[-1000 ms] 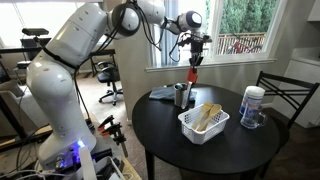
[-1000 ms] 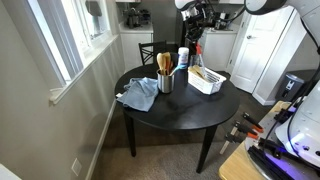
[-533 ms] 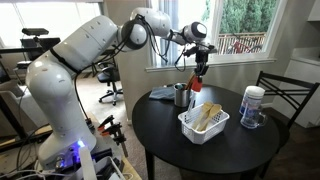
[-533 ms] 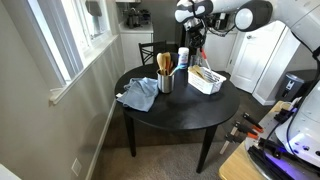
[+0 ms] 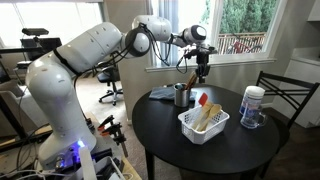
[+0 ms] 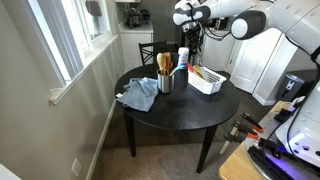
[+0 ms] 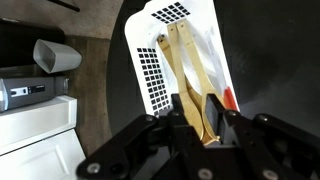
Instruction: Put the red spatula in the white basket.
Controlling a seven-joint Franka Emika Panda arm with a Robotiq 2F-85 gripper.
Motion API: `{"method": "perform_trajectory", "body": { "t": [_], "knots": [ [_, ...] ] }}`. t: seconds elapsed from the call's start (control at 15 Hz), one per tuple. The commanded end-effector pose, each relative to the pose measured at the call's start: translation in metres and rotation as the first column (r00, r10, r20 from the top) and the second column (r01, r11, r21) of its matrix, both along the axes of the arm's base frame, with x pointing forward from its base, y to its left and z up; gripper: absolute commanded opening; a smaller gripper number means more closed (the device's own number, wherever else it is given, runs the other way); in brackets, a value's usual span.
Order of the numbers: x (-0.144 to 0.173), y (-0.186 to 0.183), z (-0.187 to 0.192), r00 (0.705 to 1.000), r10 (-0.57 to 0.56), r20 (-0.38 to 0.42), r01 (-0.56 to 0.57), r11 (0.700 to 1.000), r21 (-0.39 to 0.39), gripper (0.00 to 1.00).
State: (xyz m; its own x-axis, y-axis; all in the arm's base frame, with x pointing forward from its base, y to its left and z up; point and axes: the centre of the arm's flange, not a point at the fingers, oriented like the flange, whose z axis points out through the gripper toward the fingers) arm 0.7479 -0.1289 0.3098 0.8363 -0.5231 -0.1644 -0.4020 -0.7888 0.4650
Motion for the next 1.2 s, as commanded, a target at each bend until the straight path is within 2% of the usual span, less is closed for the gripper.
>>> {"method": "perform_trajectory", "body": {
  "t": [0.0, 0.33, 0.4, 0.6, 1.13],
  "knots": [
    [0.026, 0.000, 0.010, 1.000, 0.003, 0.019, -0.003, 1.000, 0.008, 0.63],
    [0.027, 0.002, 0.016, 1.000, 0.012, 0.025, -0.013, 1.000, 0.013, 0.95],
    [0.005, 0.004, 0.010, 0.999, 0.010, 0.030, -0.010, 1.000, -0.004, 0.76],
    [0.005, 0.005, 0.010, 0.999, 0.011, 0.031, -0.011, 1.000, -0.004, 0.94],
    [0.005, 0.005, 0.010, 0.999, 0.011, 0.031, -0.011, 1.000, -0.004, 0.95]
  ]
}}
